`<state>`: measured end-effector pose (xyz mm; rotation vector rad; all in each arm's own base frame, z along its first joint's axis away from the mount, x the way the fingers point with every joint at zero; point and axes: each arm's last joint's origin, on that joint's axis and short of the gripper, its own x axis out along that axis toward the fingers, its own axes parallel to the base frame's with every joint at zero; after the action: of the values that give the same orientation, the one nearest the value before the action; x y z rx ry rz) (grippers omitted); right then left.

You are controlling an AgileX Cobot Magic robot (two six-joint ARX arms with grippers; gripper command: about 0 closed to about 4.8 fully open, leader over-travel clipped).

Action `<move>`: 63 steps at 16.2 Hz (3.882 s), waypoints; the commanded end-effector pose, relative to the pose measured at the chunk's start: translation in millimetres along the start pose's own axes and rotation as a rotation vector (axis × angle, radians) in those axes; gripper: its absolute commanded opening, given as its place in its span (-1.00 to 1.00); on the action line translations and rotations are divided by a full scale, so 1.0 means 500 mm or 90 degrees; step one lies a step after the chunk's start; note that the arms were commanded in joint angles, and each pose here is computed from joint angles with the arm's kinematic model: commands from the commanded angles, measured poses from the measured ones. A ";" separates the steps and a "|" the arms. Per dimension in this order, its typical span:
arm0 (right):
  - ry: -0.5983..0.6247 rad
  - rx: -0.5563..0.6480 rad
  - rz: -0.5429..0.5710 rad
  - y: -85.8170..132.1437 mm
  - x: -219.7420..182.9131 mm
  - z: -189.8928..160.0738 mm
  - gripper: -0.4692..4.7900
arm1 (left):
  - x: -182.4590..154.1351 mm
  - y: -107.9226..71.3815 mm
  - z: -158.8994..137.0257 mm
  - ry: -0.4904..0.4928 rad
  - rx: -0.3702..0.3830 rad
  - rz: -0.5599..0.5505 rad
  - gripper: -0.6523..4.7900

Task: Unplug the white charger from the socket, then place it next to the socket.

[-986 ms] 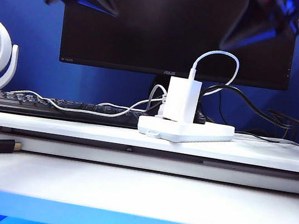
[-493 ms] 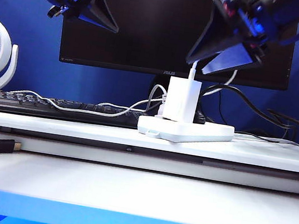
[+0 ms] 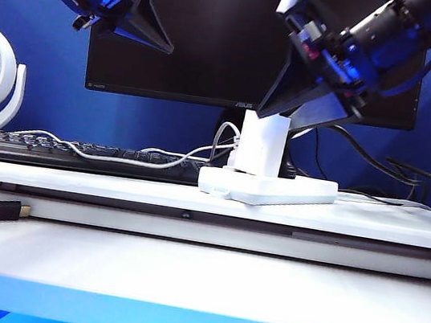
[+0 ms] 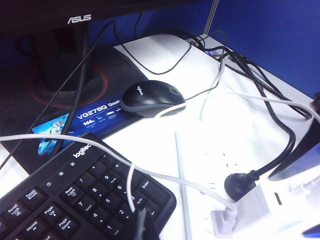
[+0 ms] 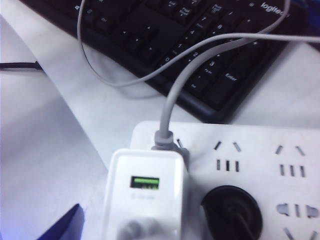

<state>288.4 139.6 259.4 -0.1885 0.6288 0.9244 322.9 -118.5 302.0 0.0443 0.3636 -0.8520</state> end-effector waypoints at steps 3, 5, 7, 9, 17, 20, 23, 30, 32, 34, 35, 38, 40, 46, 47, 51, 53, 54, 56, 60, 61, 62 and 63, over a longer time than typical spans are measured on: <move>0.000 -0.010 0.011 0.005 0.026 0.000 0.31 | -0.002 -0.002 0.006 -0.009 0.007 -0.004 -0.78; 0.004 -0.010 0.000 0.003 0.030 -0.001 0.01 | -0.001 -0.003 0.005 -0.010 0.007 -0.024 -0.78; -0.005 -0.015 -0.007 0.002 0.029 0.002 0.01 | 0.004 -0.001 0.000 -0.006 0.007 -0.033 -0.78; -0.011 -0.018 -0.015 0.001 0.029 0.004 -0.11 | 0.006 0.000 -0.002 -0.003 0.005 -0.033 -0.78; 0.044 -0.048 -0.038 0.005 0.018 -0.008 -0.71 | 0.060 -0.032 -0.027 0.020 0.050 -0.127 -0.78; 0.077 -0.072 -0.045 0.011 0.002 -0.014 -0.71 | 0.099 -0.069 -0.042 0.040 0.083 -0.135 -0.78; 0.087 -0.086 -0.068 0.015 -0.014 -0.012 -0.71 | 0.134 -0.090 -0.066 0.067 0.090 -0.148 -0.78; 0.093 -0.119 -0.083 0.014 -0.031 -0.011 -0.71 | 0.170 -0.084 -0.105 0.102 0.074 -0.159 -0.78; 0.086 -0.119 -0.073 0.015 -0.030 -0.010 -0.71 | 0.175 -0.083 -0.111 0.106 0.075 -0.163 -0.78; 0.074 -0.109 -0.049 0.017 -0.030 -0.009 -0.71 | 0.178 -0.082 -0.115 0.108 0.082 -0.167 -0.78; 0.068 -0.108 -0.038 0.018 -0.030 -0.008 -0.71 | 0.179 -0.083 -0.116 0.107 0.080 -0.179 -0.78; 0.046 -0.098 -0.018 0.020 -0.029 -0.003 -0.71 | 0.184 -0.083 -0.120 0.116 -0.025 -0.199 -0.78; 0.042 -0.098 -0.009 0.020 -0.029 -0.002 -0.71 | 0.185 -0.085 -0.121 0.119 -0.070 -0.219 -0.78; 0.022 -0.072 0.028 0.023 -0.029 0.001 -0.71 | 0.190 -0.095 -0.123 0.161 -0.290 -0.187 -0.78; 0.021 -0.072 0.031 0.024 -0.029 0.001 -0.71 | 0.191 -0.095 -0.123 0.162 -0.299 -0.180 -0.78; 0.021 -0.073 0.031 0.024 -0.029 0.001 -0.71 | 0.199 -0.097 -0.132 0.172 -0.303 -0.175 -0.78; 0.021 -0.072 0.032 0.024 -0.029 0.001 -0.71 | 0.208 -0.105 -0.141 0.184 -0.303 -0.180 -0.78; 0.021 -0.072 0.032 0.024 -0.029 0.001 -0.71 | 0.211 -0.108 -0.144 0.189 -0.304 -0.183 -0.78; 0.019 -0.073 0.035 0.024 -0.029 0.001 -0.74 | 0.220 -0.115 -0.156 0.208 -0.309 -0.185 -0.78; 0.013 -0.073 0.056 0.026 -0.029 0.002 -0.75 | 0.234 -0.121 -0.168 0.224 -0.314 -0.187 -0.78; 0.012 -0.075 0.056 0.026 -0.029 0.002 -0.76 | 0.236 -0.121 -0.168 0.223 -0.322 -0.183 -0.78; 0.012 -0.075 0.055 0.026 -0.029 0.002 -0.76 | 0.237 -0.120 -0.168 0.222 -0.322 -0.177 -0.78; 0.011 -0.076 0.056 0.026 -0.029 0.002 -0.76 | 0.237 -0.120 -0.167 0.222 -0.322 -0.176 -0.78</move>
<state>273.2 132.2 260.8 -0.3140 0.6812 0.9579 325.7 -225.2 194.0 -0.3411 0.9077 -1.0050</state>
